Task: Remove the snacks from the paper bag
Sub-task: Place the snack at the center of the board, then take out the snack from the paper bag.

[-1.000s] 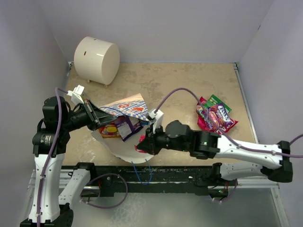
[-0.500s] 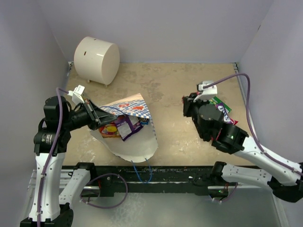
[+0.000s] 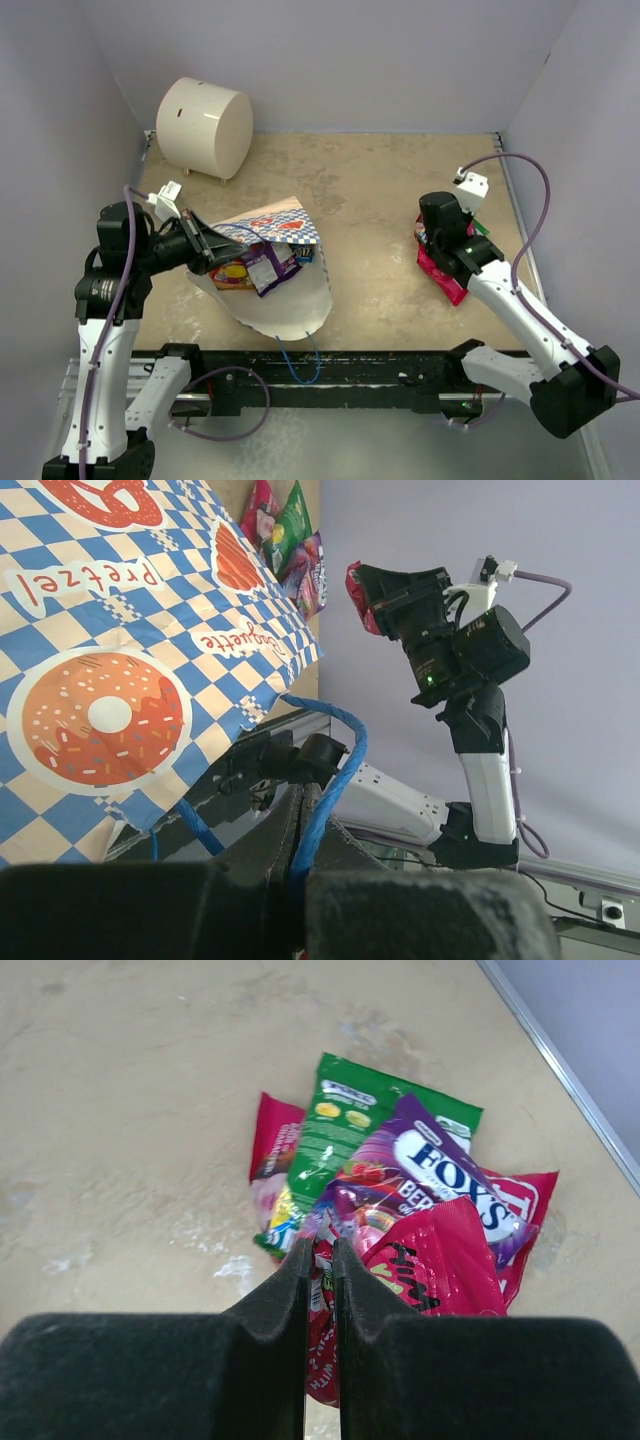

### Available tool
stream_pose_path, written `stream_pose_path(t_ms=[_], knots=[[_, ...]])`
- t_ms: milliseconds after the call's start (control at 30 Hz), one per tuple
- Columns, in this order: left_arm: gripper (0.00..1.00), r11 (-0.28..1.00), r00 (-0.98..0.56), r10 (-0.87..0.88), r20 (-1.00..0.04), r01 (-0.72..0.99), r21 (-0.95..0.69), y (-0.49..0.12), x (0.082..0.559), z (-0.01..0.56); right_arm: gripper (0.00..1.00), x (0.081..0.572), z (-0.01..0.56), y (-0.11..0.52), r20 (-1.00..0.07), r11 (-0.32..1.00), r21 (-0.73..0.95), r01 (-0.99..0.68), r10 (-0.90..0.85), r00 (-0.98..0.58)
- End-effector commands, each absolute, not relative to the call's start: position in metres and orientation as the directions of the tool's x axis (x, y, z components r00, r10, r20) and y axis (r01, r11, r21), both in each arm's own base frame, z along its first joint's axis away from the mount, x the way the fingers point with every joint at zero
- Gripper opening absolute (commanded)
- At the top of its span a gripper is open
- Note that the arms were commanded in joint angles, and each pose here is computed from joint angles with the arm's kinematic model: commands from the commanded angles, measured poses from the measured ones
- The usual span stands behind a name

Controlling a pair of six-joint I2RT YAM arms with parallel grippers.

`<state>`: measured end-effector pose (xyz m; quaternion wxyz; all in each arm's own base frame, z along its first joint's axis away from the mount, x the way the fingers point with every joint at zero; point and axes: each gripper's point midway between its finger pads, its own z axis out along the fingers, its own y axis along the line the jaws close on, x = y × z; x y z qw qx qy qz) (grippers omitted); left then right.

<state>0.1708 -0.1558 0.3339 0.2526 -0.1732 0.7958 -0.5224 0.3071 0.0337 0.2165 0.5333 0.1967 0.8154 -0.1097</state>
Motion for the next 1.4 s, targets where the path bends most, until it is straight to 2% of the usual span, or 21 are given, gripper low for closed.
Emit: stream_pose_path(t_ms=[0,233,533,667,700,733,767,833,867,933,1033,1167,1267,1367], knots=[[0.0,0.363,-0.8,-0.542,-0.258,0.054,-0.93,-0.158,0.16,0.357,0.0,0.317,0.208,0.014,-0.903,0.849,0.095,0.52,0.294,-0.314],[0.0,0.325,-0.785,-0.572,-0.239,0.05,-0.944,-0.158,0.155,0.36,0.0,0.334,0.177,-0.016,-0.902,0.824,0.027,0.566,0.265,-0.342],[0.0,0.341,-0.79,-0.561,-0.245,0.049,-0.939,-0.158,0.158,0.365,0.0,0.355,0.151,-0.013,-0.888,0.83,0.108,0.548,0.328,-0.322],[0.0,0.334,-0.789,-0.566,-0.24,0.047,-0.941,-0.158,0.156,0.368,0.0,0.348,0.143,-0.01,-0.866,0.825,0.112,0.553,0.354,-0.352],[0.0,0.332,-0.79,-0.565,-0.24,0.049,-0.942,-0.158,0.156,0.369,0.02,0.345,0.144,-0.01,-0.866,0.825,0.119,0.553,0.359,-0.349],[0.0,0.331,-0.79,-0.564,-0.241,0.051,-0.942,-0.159,0.156,0.37,0.09,0.343,0.147,-0.01,-0.867,0.828,0.129,0.546,0.362,-0.343],[0.0,0.329,-0.791,-0.562,-0.242,0.054,-0.943,-0.159,0.155,0.371,0.2,0.341,0.149,-0.008,-0.867,0.834,0.138,0.534,0.362,-0.342],[0.0,0.326,-0.796,-0.554,-0.242,0.06,-0.943,-0.16,0.155,0.373,0.5,0.337,0.156,-0.006,-0.87,0.847,0.156,0.508,0.361,-0.335],[0.0,0.326,-0.799,-0.549,-0.246,0.066,-0.943,-0.16,0.155,0.373,0.56,0.335,0.161,-0.004,-0.875,0.854,0.167,0.493,0.359,-0.326],[0.0,0.329,-0.802,-0.541,-0.252,0.074,-0.941,-0.161,0.154,0.373,0.57,0.331,0.171,-0.002,-0.88,0.868,0.176,0.464,0.35,-0.322],[0.0,0.327,-0.807,-0.533,-0.254,0.08,-0.941,-0.161,0.152,0.375,0.66,0.324,0.187,0.008,-0.868,0.888,0.206,0.411,0.36,-0.342],[0.0,0.327,-0.808,-0.528,-0.261,0.09,-0.941,-0.162,0.147,0.377,0.69,0.304,0.192,0.03,-0.801,0.889,0.3,0.347,0.432,-0.413],[0.0,0.332,-0.813,-0.522,-0.259,0.086,-0.939,-0.162,0.145,0.373,0.69,0.288,0.185,0.089,-0.689,0.861,0.49,0.133,0.476,-0.547],[0.0,0.333,-0.813,-0.52,-0.261,0.089,-0.939,-0.162,0.144,0.373,0.71,0.268,0.18,0.134,-0.539,0.735,0.677,0.041,0.534,-0.651]])
